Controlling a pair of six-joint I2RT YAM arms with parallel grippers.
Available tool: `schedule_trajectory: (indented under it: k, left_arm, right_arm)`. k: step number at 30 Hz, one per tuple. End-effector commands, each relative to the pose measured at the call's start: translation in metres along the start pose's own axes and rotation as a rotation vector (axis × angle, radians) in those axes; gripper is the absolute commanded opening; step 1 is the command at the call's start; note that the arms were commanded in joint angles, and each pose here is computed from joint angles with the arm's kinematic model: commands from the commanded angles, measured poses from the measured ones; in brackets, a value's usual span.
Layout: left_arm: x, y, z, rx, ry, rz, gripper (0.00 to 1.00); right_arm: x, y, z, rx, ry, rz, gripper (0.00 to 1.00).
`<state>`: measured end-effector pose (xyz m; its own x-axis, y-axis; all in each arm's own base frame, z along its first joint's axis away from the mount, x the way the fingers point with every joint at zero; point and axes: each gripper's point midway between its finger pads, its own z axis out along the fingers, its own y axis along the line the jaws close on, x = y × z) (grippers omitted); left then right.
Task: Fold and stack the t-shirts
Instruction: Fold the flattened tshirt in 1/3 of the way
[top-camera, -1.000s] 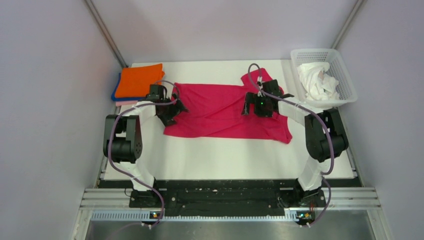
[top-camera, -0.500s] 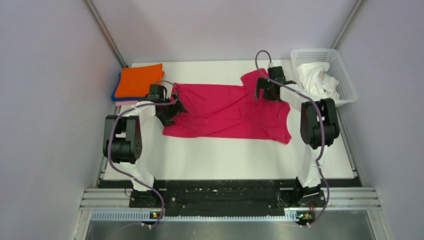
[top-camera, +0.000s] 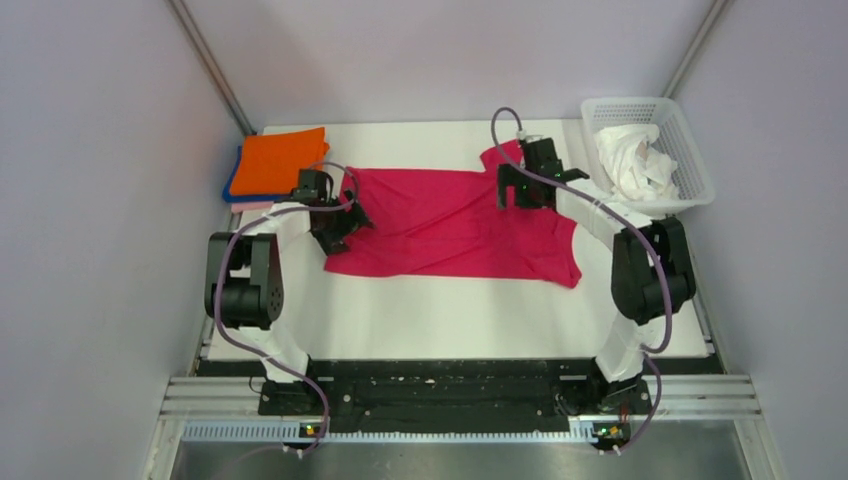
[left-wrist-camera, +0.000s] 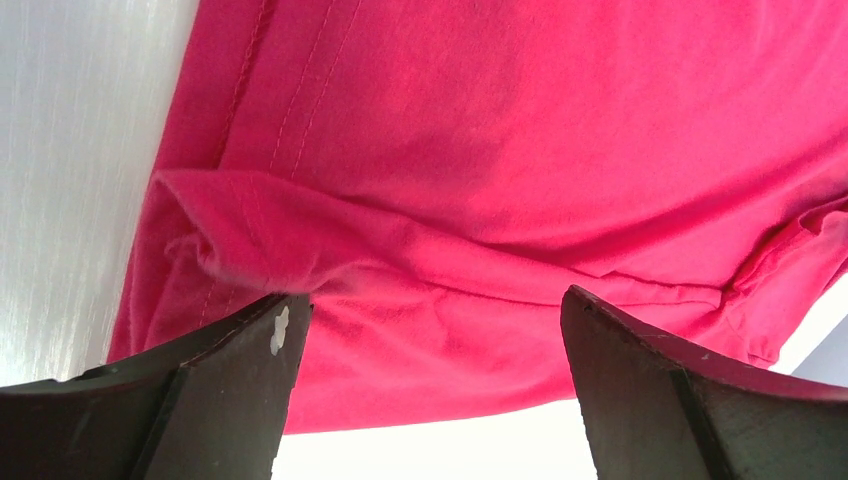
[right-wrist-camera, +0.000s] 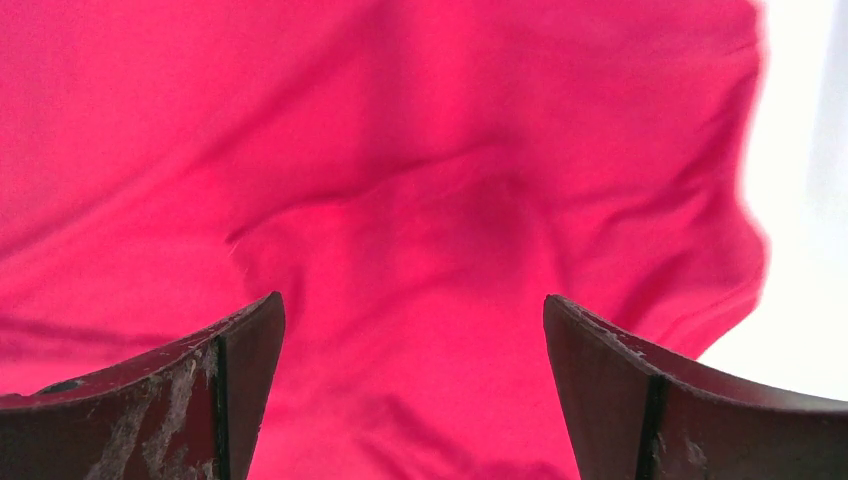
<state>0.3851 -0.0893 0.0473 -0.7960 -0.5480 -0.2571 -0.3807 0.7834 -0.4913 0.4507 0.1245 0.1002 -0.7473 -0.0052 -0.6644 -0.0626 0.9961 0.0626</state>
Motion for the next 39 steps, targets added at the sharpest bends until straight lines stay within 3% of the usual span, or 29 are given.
schedule_trajectory:
  k: [1,8,16,23,33,39]
  left_arm:
    - [-0.006,-0.017,-0.025,0.040,-0.038,0.039,0.99]
    - [-0.006,-0.027,-0.015,0.068,-0.048,0.055,0.99]
    - [0.034,0.018,0.011,-0.040,0.051,-0.008,0.99]
    - [0.079,0.049,-0.010,-0.091,0.069,-0.064,0.99]
    - [0.144,0.082,-0.045,-0.150,0.065,-0.129,0.99]
    - [0.161,0.095,-0.056,-0.170,0.023,-0.173,0.99]
  right_arm:
    - [0.023,0.039,-0.029,-0.090,-0.002,-0.016,0.99]
    - [0.089,0.044,-0.027,-0.123,0.119,0.070,0.99]
    - [0.145,0.021,-0.021,-0.031,0.258,0.073,0.99]
    - [0.184,0.003,-0.048,0.016,0.318,0.051,0.99]
    - [0.226,0.005,-0.088,-0.048,0.369,0.102,0.99]
    - [0.218,0.005,-0.098,-0.066,0.316,0.117,0.99]
